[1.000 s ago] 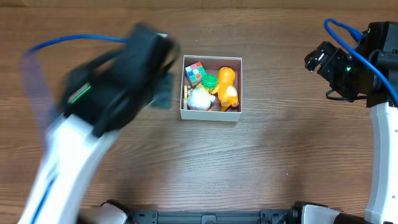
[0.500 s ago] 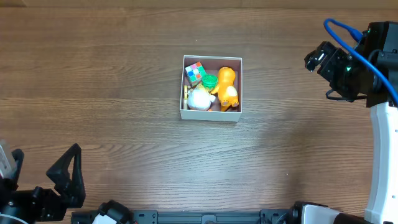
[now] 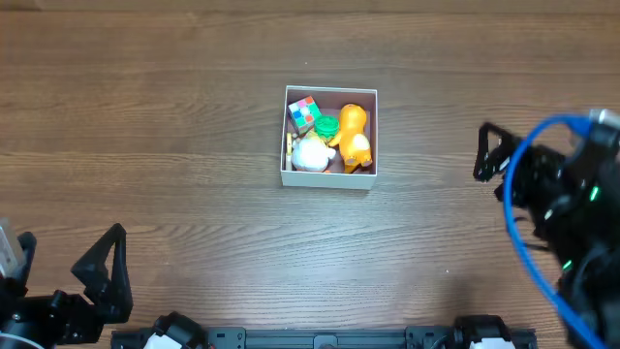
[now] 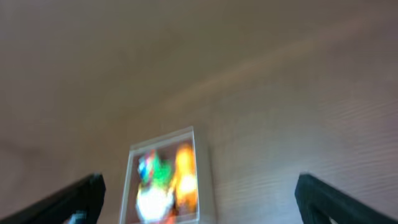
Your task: Pack container
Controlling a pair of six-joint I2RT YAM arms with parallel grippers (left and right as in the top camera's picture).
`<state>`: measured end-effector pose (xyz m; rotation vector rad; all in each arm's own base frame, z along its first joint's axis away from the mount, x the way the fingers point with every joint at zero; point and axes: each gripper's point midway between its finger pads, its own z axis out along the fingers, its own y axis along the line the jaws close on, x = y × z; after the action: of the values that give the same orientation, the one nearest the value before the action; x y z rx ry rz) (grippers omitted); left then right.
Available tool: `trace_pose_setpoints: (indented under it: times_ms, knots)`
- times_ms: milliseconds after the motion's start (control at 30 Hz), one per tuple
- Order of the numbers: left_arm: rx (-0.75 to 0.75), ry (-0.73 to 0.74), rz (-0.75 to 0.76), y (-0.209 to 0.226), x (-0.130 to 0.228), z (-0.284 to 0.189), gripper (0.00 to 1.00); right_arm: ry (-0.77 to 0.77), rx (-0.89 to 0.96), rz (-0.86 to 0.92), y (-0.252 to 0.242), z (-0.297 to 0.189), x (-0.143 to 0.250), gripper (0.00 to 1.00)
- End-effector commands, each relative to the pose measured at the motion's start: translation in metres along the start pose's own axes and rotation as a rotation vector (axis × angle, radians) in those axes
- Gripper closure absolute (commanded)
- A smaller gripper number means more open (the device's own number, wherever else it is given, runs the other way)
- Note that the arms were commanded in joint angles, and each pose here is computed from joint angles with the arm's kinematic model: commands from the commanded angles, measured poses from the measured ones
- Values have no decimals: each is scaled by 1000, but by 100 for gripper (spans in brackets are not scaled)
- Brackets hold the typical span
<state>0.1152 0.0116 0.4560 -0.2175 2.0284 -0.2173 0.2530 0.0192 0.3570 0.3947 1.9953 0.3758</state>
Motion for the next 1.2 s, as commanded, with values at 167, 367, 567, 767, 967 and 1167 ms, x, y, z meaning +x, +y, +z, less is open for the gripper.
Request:
trace_pose_setpoints:
  times_ms: [167, 367, 567, 767, 967, 1167]
  knots:
    - [-15, -12, -12, 3, -2, -1, 0, -31, 70, -59, -85, 31, 136, 0]
    - [-15, -12, -12, 3, -2, -1, 0, -74, 55, -67, -112, 60, 185, 0]
    - [-15, -12, -12, 3, -2, -1, 0, -90, 54, -229, -118, 67, 196, 0]
    - [-15, -12, -12, 3, -2, -1, 0, -85, 55, -228, -119, 69, 199, 0]
    - [-15, -12, -12, 3, -2, -1, 0, -85, 56, -228, -119, 69, 199, 0]
    - [-15, -12, -12, 3, -2, -1, 0, -85, 55, -228, -119, 69, 199, 0]
